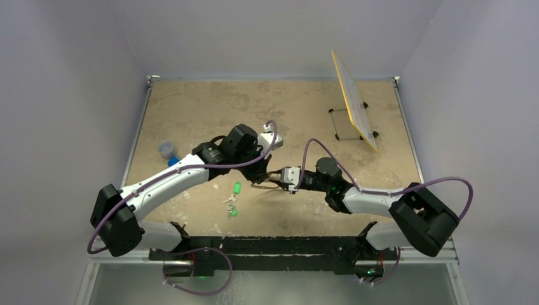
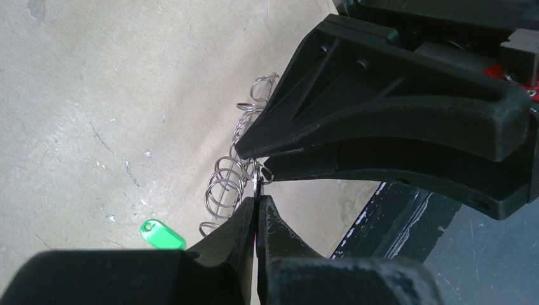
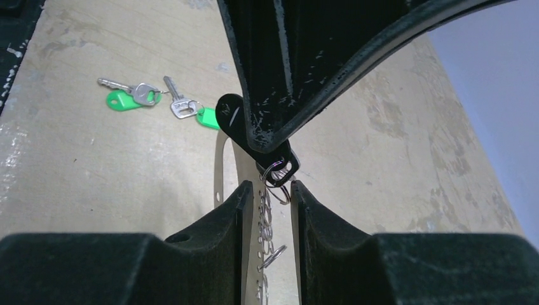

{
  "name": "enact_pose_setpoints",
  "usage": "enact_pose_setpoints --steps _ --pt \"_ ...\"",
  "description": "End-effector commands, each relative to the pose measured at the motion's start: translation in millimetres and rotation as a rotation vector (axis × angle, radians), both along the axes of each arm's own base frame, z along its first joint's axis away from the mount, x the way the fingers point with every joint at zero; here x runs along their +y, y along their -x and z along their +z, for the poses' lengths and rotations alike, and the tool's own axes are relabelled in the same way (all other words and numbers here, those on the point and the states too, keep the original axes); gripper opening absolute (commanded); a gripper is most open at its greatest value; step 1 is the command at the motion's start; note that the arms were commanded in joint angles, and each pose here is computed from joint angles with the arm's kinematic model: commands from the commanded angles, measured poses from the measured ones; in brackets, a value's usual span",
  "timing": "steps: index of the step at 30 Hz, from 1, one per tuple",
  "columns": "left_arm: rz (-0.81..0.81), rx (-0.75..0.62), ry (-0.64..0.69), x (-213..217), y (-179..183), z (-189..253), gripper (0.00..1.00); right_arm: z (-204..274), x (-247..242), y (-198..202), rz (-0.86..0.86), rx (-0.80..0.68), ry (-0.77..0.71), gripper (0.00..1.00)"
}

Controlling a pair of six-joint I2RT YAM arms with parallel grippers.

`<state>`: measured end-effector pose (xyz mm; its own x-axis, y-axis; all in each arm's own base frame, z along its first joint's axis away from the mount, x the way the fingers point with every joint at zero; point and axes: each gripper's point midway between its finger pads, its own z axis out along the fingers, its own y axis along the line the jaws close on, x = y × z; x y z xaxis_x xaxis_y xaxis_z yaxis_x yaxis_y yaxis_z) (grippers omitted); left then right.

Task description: Remove the keys from the keyring

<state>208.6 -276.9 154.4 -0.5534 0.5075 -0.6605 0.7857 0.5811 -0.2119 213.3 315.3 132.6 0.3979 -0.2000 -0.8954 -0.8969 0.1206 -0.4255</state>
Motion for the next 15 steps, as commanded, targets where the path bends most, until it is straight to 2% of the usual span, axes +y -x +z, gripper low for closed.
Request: enact_pose_setpoints --steps 1,7,12,15 --pt "-0.036 -0.055 0.066 -9.5 -2.4 27.8 0.00 10.1 8.5 3.2 0.056 -0.045 -0.008 0.30" --pt "-0.028 -0.065 0.064 -8.5 -3.9 29.8 0.00 4.6 9.4 2.5 0.054 -0.040 0.015 0.21" --pt "-0.014 -0.069 0.056 -5.5 -4.9 29.8 0.00 3.5 8.4 0.2 0.037 -0.044 0.020 0.02" --pt "0.011 -0.078 0.045 -0.3 -5.7 30.8 0.00 5.1 6.7 -4.3 0.006 -0.040 0.014 0.00"
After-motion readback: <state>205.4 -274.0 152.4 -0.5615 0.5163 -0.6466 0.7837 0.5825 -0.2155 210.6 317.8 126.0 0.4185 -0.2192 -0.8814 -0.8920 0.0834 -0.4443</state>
